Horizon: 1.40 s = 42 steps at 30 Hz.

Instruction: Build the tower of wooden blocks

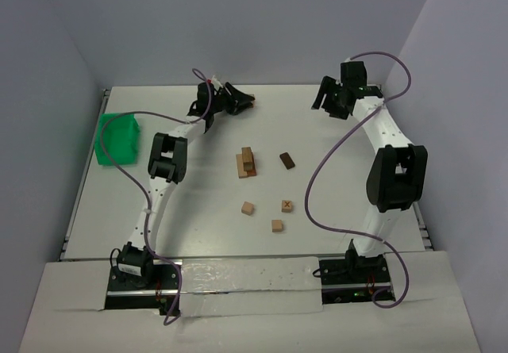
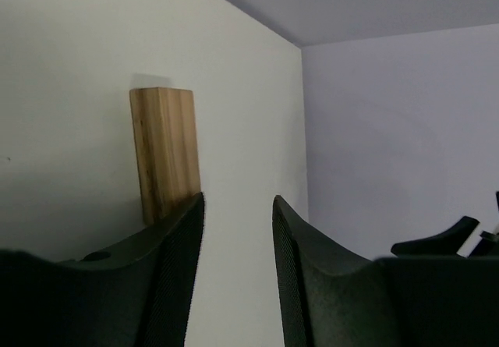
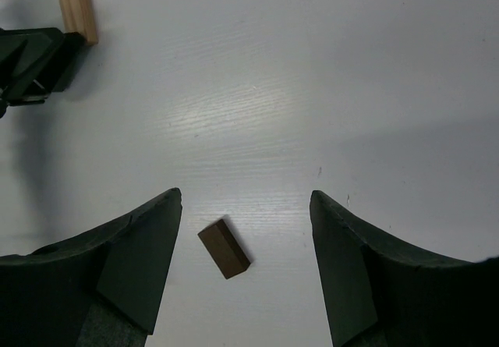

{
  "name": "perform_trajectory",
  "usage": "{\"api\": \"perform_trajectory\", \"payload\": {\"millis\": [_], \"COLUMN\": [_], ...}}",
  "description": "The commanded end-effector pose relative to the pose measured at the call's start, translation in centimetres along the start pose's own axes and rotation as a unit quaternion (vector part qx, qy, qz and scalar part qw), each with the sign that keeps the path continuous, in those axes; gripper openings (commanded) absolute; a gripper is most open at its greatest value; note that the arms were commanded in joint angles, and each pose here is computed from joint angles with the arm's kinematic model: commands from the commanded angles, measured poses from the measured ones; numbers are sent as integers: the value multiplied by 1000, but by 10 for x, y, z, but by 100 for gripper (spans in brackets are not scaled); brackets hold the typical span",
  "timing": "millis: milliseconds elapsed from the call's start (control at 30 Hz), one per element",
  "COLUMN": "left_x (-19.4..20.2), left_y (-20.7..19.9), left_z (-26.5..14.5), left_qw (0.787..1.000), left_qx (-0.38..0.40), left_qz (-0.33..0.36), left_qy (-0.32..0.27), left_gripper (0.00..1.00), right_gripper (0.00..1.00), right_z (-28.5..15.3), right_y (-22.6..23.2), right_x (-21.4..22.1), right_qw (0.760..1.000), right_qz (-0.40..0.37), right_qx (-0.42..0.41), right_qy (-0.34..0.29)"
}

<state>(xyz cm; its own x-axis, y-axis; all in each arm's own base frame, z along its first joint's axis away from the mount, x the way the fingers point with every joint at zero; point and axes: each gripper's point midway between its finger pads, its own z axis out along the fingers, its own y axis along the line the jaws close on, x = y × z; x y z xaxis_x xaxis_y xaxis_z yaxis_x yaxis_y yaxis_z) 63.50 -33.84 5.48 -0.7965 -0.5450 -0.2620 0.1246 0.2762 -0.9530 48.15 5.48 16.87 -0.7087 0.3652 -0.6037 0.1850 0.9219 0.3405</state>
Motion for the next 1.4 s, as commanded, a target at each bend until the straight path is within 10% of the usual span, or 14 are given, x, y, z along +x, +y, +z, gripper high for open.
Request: {"api": "perform_trajectory", "payload": {"millis": [0,833,1367], "left_x": [-1,22,-45], "left_y": [12,22,-67], "left_z": [13,-68,-50], "left_qw": [999,991,993], "left_qx": [-33,-135,40], "left_qz": [15,-5,97], "left_qy": [-26,1,-58], "left_gripper": [47,25,33], "right_gripper": [74,72,72], "right_z": [-28,-29,-22], "right_y": [1,-15,-14], "right_x": [-19,-23,-15], "right_qw": [999,999,999], "right_qz": [-2,14,17], "right_qx": [-14,-12,-22], "right_qy": [-37,-37,-26]}}
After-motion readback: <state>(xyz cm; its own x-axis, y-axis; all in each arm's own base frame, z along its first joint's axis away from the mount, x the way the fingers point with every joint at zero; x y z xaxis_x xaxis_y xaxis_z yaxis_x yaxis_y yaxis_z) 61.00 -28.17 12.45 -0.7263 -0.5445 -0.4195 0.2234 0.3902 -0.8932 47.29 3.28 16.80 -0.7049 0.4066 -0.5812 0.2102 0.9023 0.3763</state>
